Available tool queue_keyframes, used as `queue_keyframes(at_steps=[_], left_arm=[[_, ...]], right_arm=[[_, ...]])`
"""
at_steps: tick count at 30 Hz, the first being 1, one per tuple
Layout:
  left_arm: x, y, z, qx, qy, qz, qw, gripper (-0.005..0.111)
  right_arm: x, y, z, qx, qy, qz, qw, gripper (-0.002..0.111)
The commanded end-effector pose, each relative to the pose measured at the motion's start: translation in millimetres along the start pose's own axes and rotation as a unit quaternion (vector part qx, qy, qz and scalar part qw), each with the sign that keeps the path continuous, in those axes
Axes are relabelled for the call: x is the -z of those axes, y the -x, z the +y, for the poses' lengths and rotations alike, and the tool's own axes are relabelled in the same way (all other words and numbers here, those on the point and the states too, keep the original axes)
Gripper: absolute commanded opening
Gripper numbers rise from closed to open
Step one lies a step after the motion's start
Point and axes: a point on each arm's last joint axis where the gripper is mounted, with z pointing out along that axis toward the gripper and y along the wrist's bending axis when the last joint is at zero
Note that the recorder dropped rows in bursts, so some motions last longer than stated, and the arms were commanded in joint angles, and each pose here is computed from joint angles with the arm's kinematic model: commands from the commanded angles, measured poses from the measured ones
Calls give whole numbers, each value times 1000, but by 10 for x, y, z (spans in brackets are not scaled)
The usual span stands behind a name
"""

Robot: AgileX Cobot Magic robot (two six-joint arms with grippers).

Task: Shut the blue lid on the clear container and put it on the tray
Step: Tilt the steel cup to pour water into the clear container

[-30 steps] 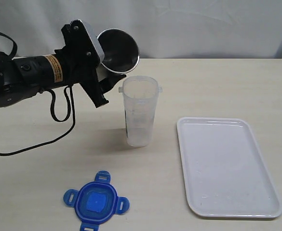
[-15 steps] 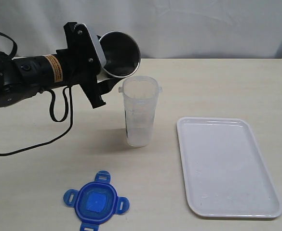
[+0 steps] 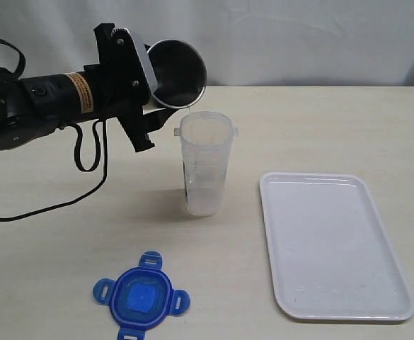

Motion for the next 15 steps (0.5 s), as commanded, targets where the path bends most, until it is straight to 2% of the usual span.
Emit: queue_keyframes(at_steps=[1,15], left_arm=[[8,93,73,2,20,-26,999,0],[8,93,75,-24,21,-26,999,0]], right_arm=[[3,13,-3,-2,-3,-8,1000,4],[3,13,-3,-2,-3,-8,1000,4]])
